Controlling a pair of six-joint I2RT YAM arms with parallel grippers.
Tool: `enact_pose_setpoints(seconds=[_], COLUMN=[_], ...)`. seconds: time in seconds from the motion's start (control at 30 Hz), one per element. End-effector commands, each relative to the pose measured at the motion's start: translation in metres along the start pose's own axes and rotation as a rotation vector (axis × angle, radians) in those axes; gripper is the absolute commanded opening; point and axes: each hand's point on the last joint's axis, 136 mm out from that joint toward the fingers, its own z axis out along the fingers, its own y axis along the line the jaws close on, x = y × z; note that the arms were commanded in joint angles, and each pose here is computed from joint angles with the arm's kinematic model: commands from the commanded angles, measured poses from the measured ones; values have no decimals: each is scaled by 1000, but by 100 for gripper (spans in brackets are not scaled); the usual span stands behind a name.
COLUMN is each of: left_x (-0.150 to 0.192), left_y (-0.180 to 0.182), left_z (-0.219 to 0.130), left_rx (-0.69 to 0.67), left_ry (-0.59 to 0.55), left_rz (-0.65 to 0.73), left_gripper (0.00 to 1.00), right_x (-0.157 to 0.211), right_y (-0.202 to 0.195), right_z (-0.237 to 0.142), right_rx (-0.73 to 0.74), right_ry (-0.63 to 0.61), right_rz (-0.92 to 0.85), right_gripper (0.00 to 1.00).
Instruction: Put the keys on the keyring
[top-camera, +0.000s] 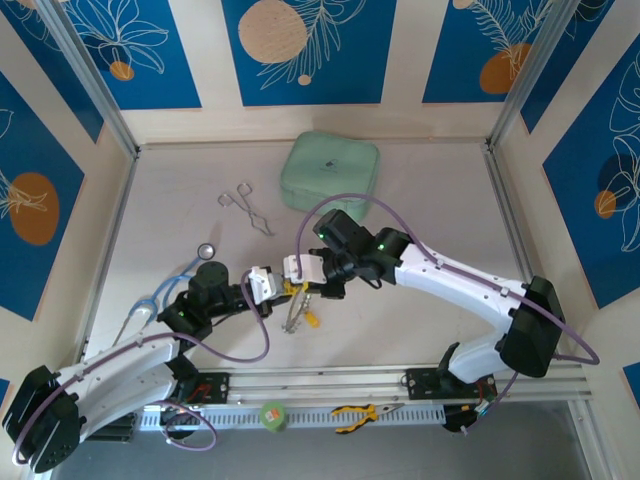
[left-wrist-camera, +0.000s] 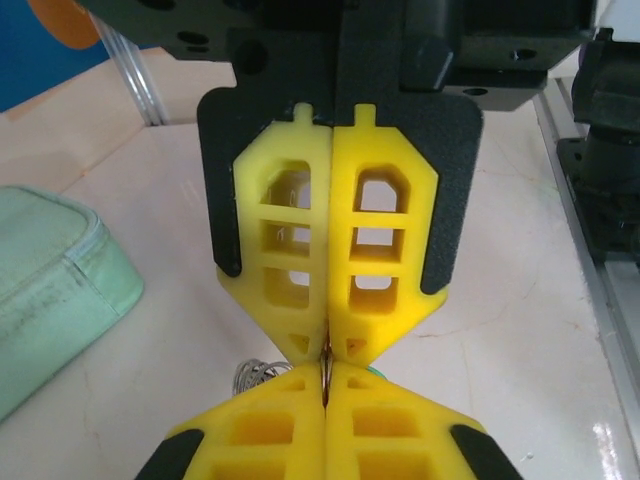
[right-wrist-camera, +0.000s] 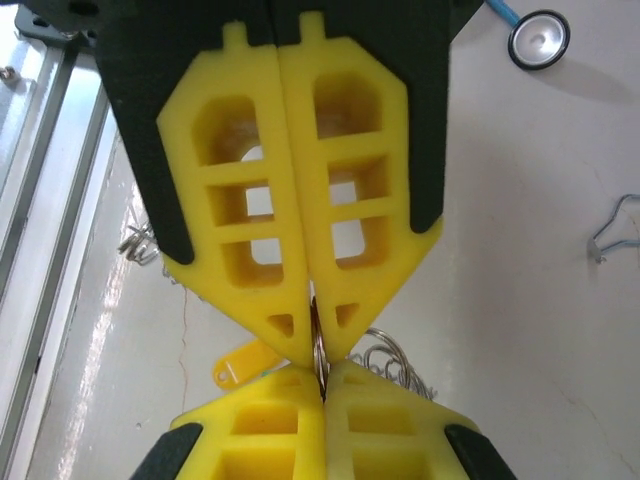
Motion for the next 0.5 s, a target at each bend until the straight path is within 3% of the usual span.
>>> enact_pose_setpoints(seconds=[0.0,0.17,0.3,0.47], left_x=[-11,-20,-27,-26], left_y=[-1,3,6,8], left_z=[0,-1,-2,1], left_rx=[11,-17,-42,-44], left_ry=[-20,-87,-181,-205], left_rz=[18,4,-47,-82], left_gripper=[0,0,0,0], right_x=[-26,-16,-1,0], right_y=[1,-9,-9,-8], right_z=[-21,-33,-23,-15], right_rx=[3,13,-4,-11], right_ry=[-175,-339,-387,-441], right_rz=[32,176,250,266], right_gripper=[2,37,42,42])
